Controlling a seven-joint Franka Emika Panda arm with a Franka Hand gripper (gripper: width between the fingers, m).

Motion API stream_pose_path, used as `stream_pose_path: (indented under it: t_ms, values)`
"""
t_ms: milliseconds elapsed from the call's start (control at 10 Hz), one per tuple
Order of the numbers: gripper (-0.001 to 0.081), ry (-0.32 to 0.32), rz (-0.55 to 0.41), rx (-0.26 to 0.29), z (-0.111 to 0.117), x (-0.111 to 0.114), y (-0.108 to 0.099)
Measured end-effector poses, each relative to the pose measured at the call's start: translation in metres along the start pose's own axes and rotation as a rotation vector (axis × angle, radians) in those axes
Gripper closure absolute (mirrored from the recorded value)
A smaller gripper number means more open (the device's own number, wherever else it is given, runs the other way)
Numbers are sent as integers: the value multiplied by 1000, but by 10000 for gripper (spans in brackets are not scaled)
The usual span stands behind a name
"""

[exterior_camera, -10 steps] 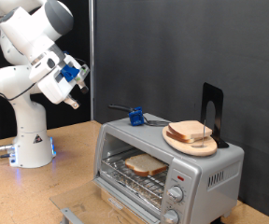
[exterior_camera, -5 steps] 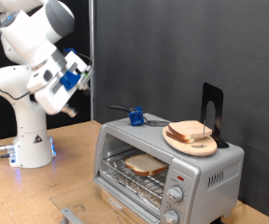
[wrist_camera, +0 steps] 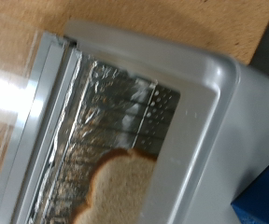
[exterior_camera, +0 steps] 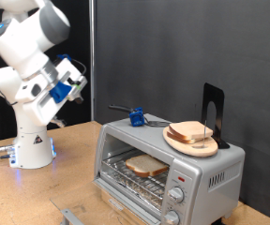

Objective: Make a piece of toast with the oven

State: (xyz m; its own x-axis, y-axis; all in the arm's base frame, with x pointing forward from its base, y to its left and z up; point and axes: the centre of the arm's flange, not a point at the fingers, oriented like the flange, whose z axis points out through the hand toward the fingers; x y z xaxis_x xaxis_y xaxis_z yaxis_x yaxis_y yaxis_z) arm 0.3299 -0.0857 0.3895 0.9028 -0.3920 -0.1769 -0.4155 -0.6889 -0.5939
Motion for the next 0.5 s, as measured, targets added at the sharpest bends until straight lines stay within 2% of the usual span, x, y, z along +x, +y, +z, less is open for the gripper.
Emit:
stream_pose_path:
  t_ms: [200,500]
  values:
    - [-3,-7,35,60,-18,7,34]
    - [-3,64,107,93,-42,28,74]
